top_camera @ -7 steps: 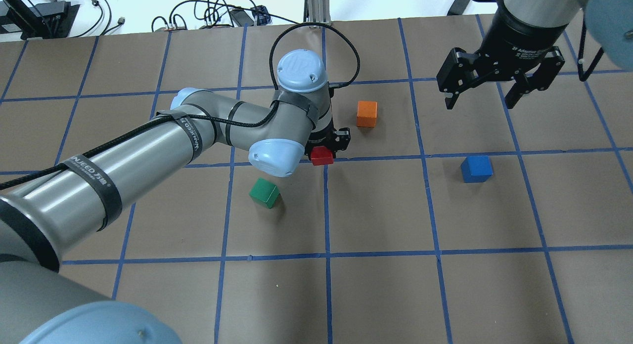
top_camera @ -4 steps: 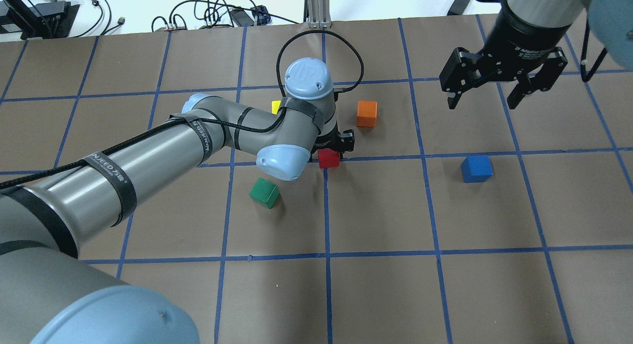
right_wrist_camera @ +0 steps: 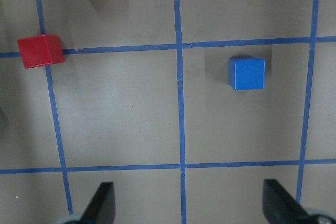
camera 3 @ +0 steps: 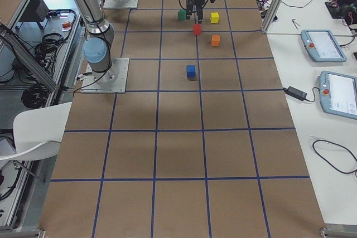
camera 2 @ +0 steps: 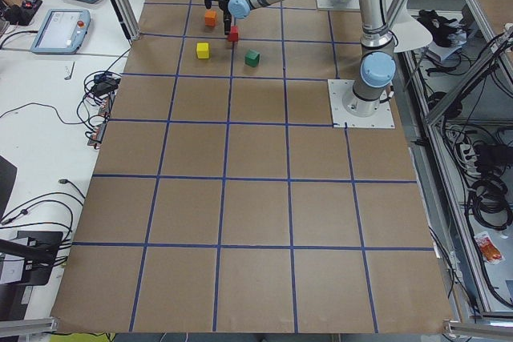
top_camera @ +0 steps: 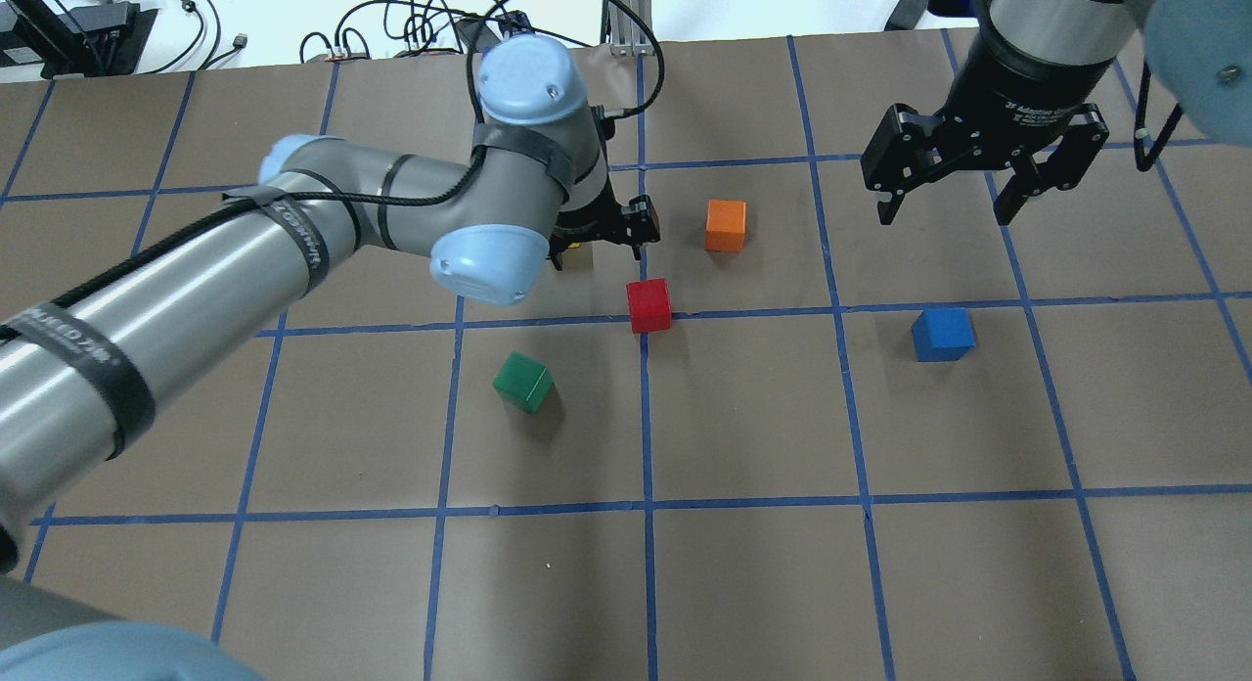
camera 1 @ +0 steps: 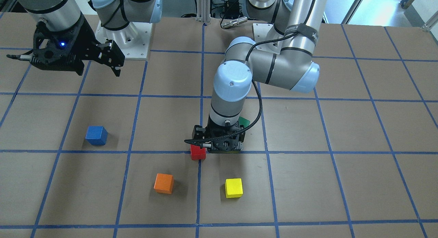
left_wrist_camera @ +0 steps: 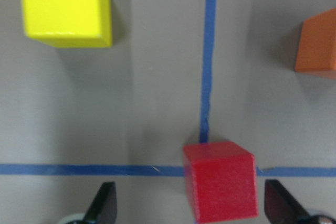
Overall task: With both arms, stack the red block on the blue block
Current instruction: 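Open the left gripper to release the red cube and raise it, then return the left arm to rest while moving the right gripper over the red cube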
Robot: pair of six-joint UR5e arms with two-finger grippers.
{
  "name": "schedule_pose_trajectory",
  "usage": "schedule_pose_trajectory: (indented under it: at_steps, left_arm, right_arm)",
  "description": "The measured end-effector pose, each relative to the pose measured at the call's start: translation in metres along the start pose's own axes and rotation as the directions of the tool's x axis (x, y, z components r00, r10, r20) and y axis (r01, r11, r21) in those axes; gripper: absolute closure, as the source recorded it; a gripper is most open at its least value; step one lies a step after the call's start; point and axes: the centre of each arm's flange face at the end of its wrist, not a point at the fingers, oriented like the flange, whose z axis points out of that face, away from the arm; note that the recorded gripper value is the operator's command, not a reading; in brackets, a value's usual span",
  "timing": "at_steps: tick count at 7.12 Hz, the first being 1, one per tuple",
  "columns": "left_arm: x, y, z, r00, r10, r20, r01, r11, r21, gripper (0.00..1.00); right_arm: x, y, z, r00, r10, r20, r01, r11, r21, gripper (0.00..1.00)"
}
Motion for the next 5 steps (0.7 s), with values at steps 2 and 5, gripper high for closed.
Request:
schedule_pose_trajectory:
  at_steps: [2,5]
  left_arm:
    - [-0.070,-0.020,-0.099,0.998,0.057,0.022,-0.055,0.997,-0.054,0.00]
    - [-0.161,-0.006,-0.226,0.989,0.146,0.025,-0.144,0.988,-0.062,0.00]
  right_arm:
    - [-0.005,-0.011,0.010,1.000,-0.007,-0.001,0.007,1.000,0.011,0.00]
    - [-0.053,-0.053,0.053,0.998,-0.065,0.005,0.065,0.996,0.056,0.00]
